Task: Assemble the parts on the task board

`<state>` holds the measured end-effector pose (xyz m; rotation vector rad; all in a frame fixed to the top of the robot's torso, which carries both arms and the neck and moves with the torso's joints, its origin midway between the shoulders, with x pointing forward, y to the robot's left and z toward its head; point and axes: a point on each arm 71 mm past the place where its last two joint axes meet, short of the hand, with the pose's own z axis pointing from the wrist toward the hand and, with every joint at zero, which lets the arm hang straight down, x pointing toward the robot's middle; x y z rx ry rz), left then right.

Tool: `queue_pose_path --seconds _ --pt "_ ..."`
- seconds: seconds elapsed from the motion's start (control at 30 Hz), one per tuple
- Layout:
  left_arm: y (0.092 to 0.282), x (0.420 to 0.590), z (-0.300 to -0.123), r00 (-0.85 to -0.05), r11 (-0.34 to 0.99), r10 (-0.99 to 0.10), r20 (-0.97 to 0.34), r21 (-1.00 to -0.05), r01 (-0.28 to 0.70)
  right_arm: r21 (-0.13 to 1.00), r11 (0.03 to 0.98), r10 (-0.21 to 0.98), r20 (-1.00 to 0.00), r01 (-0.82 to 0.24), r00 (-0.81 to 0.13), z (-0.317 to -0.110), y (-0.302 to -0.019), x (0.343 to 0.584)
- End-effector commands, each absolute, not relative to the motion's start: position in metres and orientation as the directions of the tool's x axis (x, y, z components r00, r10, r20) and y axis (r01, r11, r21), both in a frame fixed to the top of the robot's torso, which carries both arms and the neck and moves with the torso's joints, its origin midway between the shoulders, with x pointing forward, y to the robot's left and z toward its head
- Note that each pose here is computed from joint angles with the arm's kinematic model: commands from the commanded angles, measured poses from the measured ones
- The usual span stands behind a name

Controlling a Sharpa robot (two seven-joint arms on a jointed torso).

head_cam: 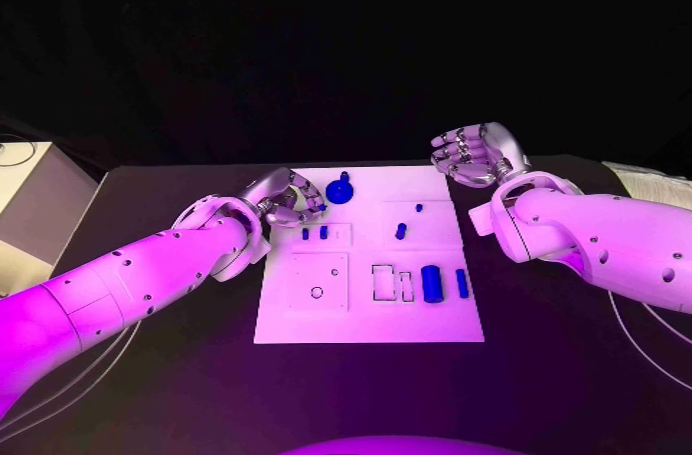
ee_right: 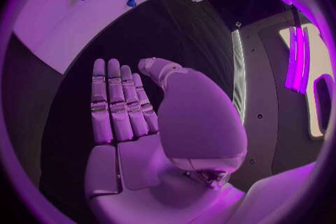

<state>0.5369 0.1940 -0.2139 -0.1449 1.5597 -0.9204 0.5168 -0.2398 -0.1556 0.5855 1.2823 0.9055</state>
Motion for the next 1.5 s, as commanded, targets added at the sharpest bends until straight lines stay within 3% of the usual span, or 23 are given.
queue_pose_path --seconds 0.03,1.5 --pt "0.1927 0.5369 -0.2141 -0.246 0.657 -0.585 -0.773 -0.629 0.415 0.800 0.542 0.832 -0.554 -0.259 0.028 -0.1548 -0.2384 0.5162" --pt "0.1911 0.5392 -0.2211 -0.280 0.688 -0.537 -0.796 -0.605 0.400 0.800 0.540 0.833 -0.553 -0.261 0.026 -0.1547 -0.2373 0.5157"
